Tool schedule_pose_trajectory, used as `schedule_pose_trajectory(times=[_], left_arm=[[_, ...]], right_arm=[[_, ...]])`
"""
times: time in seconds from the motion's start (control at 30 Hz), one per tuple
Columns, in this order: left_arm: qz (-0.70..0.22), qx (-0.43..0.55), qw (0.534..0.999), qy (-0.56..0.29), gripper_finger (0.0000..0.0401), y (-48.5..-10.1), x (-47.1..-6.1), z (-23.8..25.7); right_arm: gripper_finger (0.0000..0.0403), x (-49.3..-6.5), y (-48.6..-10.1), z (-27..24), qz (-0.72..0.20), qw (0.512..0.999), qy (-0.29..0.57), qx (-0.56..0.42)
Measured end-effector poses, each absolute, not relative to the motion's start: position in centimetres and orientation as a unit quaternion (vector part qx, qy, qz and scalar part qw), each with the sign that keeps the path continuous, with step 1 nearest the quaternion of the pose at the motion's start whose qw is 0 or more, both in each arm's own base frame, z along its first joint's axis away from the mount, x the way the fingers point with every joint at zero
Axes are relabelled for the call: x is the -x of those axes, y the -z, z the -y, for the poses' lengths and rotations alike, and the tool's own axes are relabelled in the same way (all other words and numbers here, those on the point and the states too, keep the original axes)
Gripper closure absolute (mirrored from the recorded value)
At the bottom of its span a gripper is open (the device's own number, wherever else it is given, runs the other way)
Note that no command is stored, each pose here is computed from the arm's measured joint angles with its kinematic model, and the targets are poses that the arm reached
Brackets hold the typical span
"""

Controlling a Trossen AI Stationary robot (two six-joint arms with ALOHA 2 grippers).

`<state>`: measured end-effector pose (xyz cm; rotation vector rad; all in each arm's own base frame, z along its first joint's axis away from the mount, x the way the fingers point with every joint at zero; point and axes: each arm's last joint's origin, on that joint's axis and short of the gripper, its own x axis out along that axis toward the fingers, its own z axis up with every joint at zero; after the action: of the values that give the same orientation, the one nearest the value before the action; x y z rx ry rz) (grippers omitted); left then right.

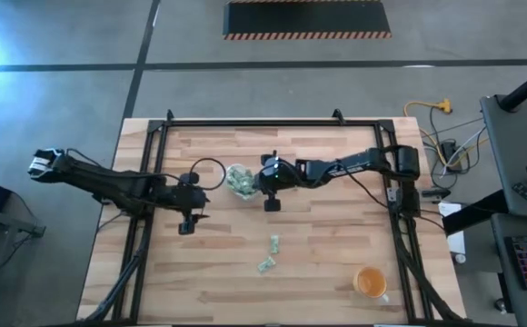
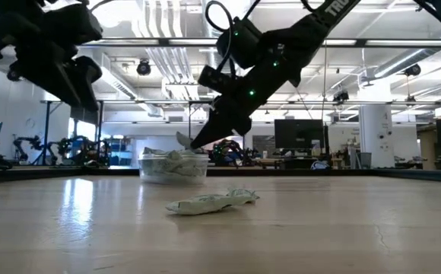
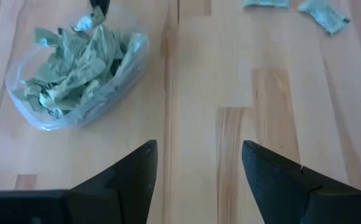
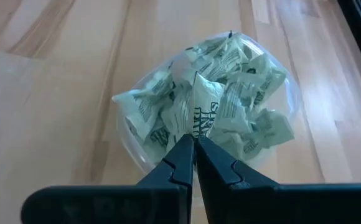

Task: Pick and place Stevia / Truvia into bins
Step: Put the stevia packet into the transparent bin

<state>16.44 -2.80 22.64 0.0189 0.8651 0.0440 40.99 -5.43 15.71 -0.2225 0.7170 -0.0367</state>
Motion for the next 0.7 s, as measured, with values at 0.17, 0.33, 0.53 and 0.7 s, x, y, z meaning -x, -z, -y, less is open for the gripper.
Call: schedule_pose_trajectory(times=[0.17,0.33,0.53,0.7], left_arm=[[-0.418,-0.009,0.908,-0.021,0.0184,-22.11,-15.73,2.66],[-0.415,-0.009,0.910,-0.020,0.0184,-21.92,-15.45,2.60],[-0.407,0.004,0.913,-0.025,0.0184,-22.17,-15.53,2.61],[-0.399,0.006,0.917,-0.024,0.0184,-22.28,-15.74,2.66]], right_arm=[[0.0394,-41.02,-15.81,5.45,-0.351,0.931,0.015,0.101],[0.0394,-41.01,-15.81,5.40,-0.351,0.931,0.015,0.099],[0.0390,-40.89,-15.64,5.26,-0.358,0.930,0.016,0.079],[0.0355,-40.71,-15.40,5.24,-0.367,0.927,0.015,0.077]])
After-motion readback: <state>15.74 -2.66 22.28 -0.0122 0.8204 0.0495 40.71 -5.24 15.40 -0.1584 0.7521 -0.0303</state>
